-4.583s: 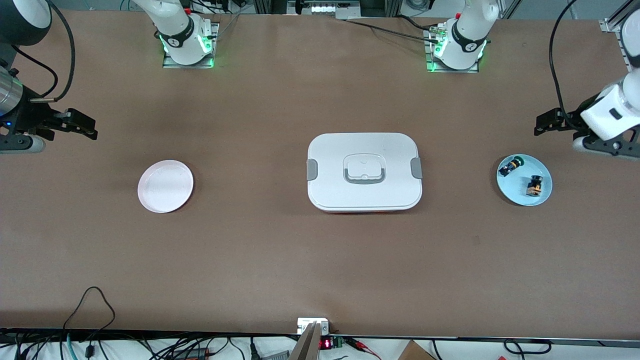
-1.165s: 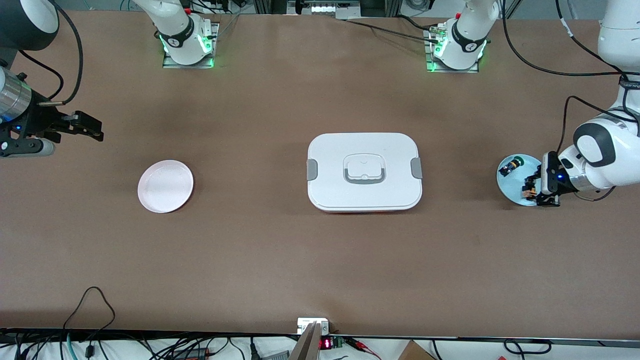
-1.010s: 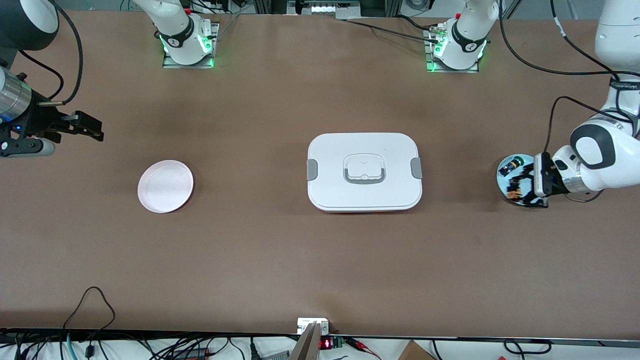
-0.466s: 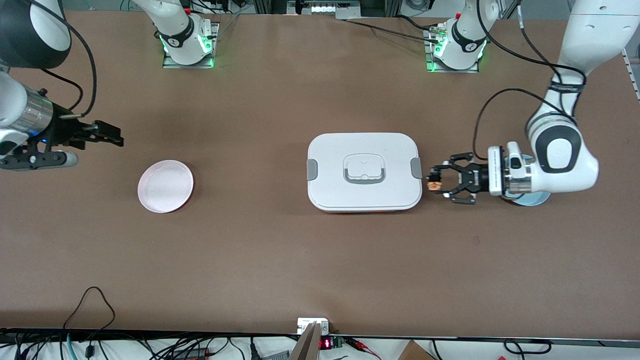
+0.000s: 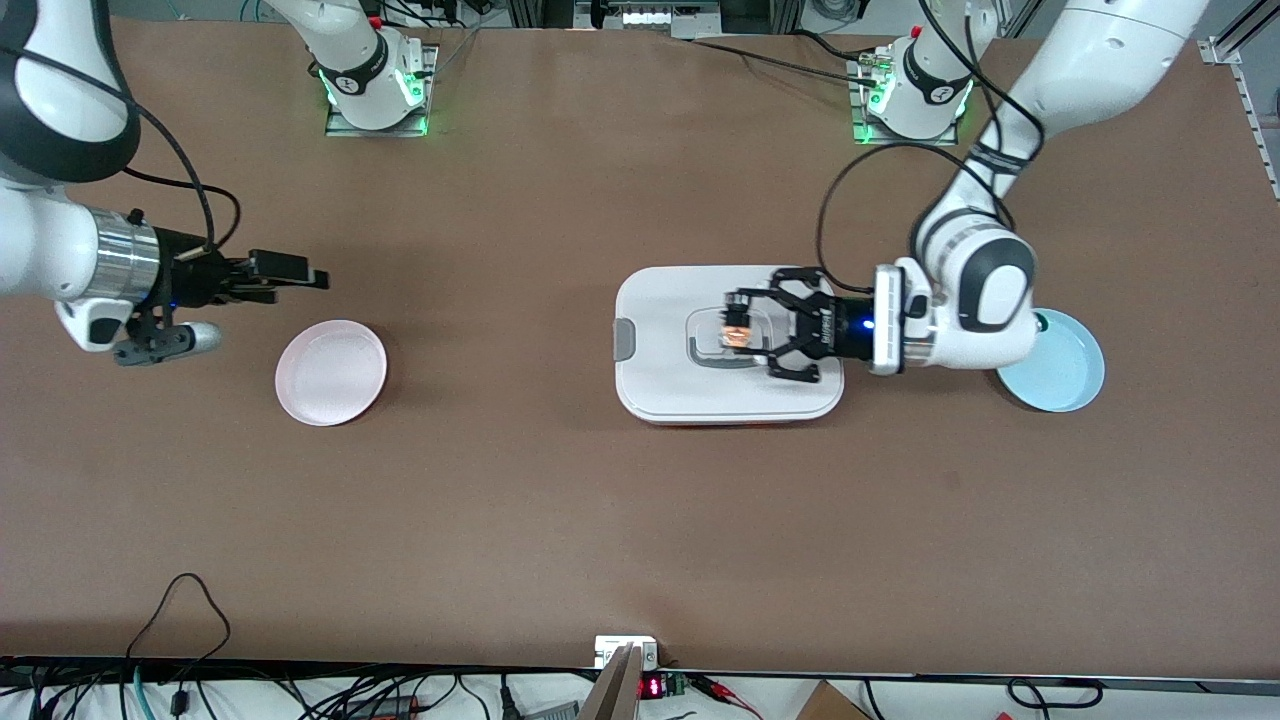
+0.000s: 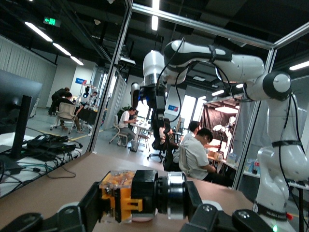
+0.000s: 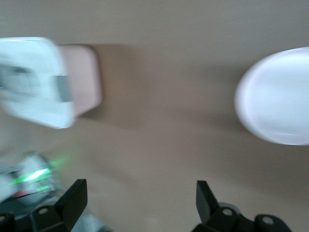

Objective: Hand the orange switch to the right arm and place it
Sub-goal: 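Carry the switch over the box while the right gripper reaches toward it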

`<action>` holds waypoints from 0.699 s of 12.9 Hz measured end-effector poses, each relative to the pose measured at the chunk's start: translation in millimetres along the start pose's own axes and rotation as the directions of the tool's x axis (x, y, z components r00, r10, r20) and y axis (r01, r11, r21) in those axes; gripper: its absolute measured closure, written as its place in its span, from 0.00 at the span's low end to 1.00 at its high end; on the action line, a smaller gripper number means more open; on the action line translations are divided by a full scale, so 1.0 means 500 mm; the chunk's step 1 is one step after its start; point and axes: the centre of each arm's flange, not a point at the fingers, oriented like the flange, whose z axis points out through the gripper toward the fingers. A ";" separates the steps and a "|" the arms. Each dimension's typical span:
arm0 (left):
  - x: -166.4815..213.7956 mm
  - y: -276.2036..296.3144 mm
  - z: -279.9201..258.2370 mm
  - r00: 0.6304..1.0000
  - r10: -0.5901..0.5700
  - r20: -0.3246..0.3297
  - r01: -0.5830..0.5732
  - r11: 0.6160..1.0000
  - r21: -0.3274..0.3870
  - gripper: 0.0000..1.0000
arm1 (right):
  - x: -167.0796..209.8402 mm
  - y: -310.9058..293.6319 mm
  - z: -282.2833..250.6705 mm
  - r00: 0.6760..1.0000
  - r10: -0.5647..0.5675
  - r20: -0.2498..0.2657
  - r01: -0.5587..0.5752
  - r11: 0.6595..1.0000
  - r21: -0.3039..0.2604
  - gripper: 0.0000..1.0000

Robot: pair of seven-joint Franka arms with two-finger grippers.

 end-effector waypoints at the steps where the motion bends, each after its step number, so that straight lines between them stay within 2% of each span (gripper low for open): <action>1: 0.008 0.011 0.051 0.999 -0.011 -0.050 0.011 1.000 -0.002 0.28 | 0.011 -0.012 0.019 1.000 0.007 0.015 -0.009 0.994 0.113 0.00; 3: 0.019 0.029 0.145 0.993 -0.015 -0.120 0.018 1.000 0.024 0.28 | 0.033 -0.035 0.051 0.999 0.021 0.036 -0.032 0.947 0.320 0.00; 5: 0.034 0.042 0.225 0.990 -0.009 -0.142 0.019 0.997 0.072 0.28 | 0.052 -0.062 0.088 0.997 0.035 0.065 -0.063 0.869 0.492 0.00; 6: 0.044 0.048 0.259 0.990 -0.007 -0.140 0.021 0.995 0.097 0.28 | 0.059 -0.078 0.109 0.996 0.037 0.081 -0.076 0.830 0.552 0.00; 7: 0.053 0.054 0.287 0.991 -0.005 -0.131 0.020 0.993 0.119 0.28 | 0.065 -0.097 0.126 0.995 0.034 0.090 -0.081 0.803 0.590 0.00; 9: 0.060 0.063 0.326 0.995 -0.004 -0.102 0.020 0.988 0.154 0.28 | 0.070 -0.138 0.146 0.996 0.032 0.083 -0.077 0.777 0.625 0.00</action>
